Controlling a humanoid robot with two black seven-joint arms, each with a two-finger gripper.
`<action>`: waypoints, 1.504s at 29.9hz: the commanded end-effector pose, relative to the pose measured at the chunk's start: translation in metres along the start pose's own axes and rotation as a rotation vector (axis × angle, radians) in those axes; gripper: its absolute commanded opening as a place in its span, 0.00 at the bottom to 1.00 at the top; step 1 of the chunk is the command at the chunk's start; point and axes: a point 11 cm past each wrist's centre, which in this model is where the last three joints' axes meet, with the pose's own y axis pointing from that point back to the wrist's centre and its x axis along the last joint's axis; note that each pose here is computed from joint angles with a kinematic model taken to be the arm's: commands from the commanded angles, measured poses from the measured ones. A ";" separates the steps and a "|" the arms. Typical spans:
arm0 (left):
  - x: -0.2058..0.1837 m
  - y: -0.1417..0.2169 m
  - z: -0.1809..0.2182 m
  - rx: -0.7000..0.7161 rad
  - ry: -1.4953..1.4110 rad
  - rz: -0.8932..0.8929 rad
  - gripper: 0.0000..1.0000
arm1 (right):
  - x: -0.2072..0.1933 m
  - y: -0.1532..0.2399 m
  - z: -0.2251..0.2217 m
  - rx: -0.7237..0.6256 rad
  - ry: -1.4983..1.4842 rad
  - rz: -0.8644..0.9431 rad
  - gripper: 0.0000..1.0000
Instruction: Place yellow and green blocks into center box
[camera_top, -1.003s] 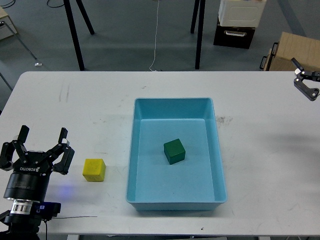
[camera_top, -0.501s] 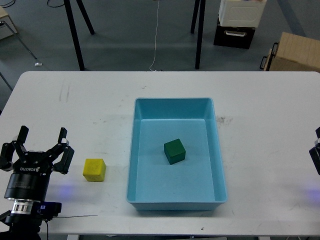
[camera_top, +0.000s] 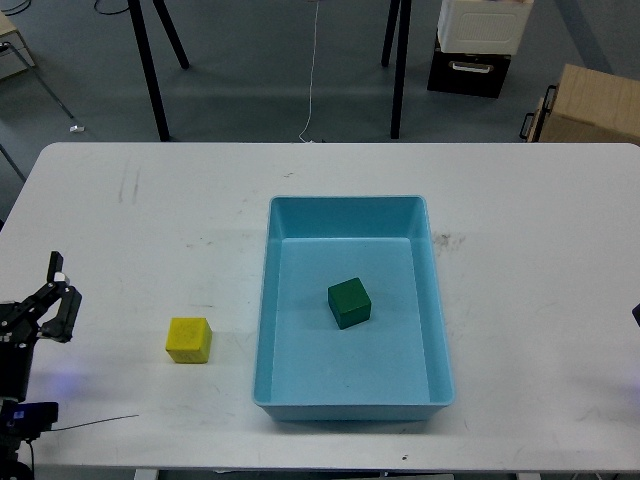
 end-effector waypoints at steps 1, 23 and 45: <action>-0.028 -0.041 0.033 -0.001 -0.110 -0.104 1.00 | 0.003 0.004 0.000 -0.001 0.004 0.017 1.00; -0.163 -0.187 -0.013 0.739 -1.151 -0.436 1.00 | 0.008 -0.003 0.012 0.057 -0.072 -0.016 1.00; -0.062 -0.085 -0.089 1.847 -1.851 -0.617 1.00 | 0.012 -0.008 0.001 0.077 -0.052 -0.016 1.00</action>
